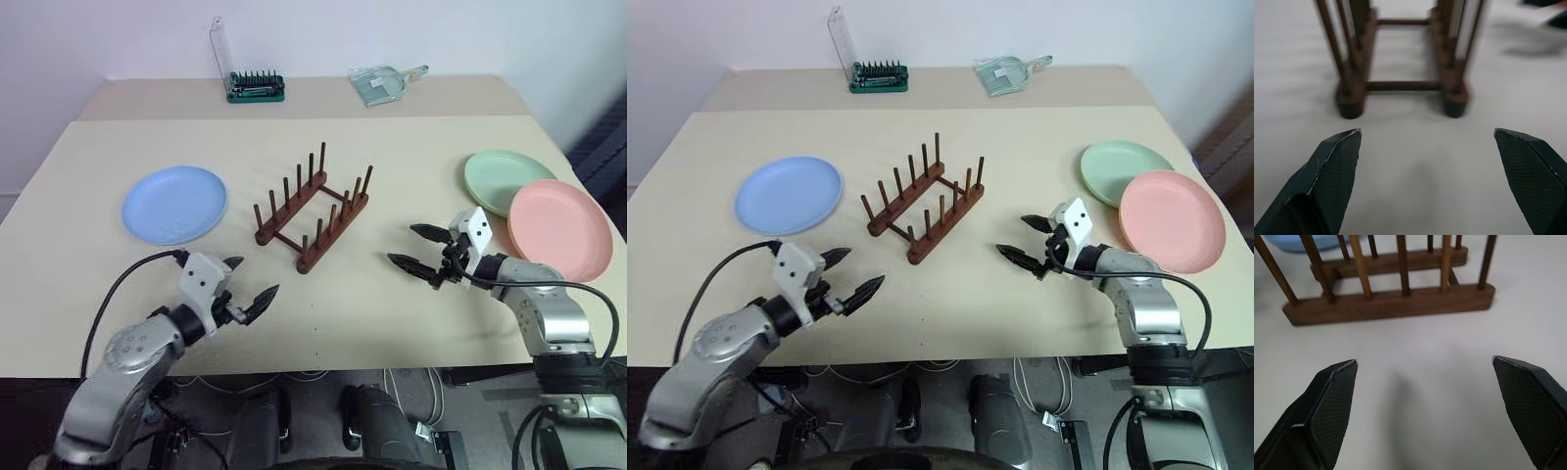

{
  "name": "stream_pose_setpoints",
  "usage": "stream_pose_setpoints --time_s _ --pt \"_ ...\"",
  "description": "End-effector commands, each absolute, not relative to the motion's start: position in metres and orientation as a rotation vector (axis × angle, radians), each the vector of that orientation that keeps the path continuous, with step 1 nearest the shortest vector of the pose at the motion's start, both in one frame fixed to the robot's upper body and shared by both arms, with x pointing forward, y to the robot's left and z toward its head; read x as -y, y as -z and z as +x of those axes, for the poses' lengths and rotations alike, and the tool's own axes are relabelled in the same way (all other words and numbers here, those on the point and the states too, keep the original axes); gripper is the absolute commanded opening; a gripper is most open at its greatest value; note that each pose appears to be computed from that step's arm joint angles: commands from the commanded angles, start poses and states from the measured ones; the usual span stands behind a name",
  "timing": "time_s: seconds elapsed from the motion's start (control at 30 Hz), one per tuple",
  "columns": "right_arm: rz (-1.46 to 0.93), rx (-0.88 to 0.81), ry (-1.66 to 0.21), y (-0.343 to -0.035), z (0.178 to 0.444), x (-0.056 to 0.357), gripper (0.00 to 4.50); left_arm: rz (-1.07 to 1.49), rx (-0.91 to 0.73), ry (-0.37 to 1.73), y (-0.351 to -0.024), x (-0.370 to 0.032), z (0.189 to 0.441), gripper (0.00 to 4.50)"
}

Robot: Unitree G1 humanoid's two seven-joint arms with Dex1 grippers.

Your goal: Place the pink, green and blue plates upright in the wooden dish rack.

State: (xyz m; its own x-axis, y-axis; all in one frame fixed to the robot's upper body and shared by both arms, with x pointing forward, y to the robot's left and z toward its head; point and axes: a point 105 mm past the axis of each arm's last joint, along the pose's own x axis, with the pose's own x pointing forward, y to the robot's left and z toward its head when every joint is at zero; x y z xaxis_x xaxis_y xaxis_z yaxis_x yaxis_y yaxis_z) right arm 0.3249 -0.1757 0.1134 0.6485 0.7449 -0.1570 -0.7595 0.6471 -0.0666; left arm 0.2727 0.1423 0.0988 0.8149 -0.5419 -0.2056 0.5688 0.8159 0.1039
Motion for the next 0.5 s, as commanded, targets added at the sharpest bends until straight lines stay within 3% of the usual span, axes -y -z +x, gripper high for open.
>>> stream_pose_setpoints --time_s 0.03,0.3,0.5 --pt "-0.12 -0.063 -0.892 -0.126 0.314 0.161 4.5 0.138 -0.194 0.612 -0.089 -0.129 0.278 4.45" --pt "-0.074 -0.077 -0.904 -0.122 0.297 0.148 4.5 0.153 -0.248 0.69 -0.067 -0.101 0.299 4.45" --pt "-0.073 -0.073 -0.904 -0.123 0.298 0.145 4.5 0.181 -0.235 0.731 -0.066 -0.077 0.312 4.45"
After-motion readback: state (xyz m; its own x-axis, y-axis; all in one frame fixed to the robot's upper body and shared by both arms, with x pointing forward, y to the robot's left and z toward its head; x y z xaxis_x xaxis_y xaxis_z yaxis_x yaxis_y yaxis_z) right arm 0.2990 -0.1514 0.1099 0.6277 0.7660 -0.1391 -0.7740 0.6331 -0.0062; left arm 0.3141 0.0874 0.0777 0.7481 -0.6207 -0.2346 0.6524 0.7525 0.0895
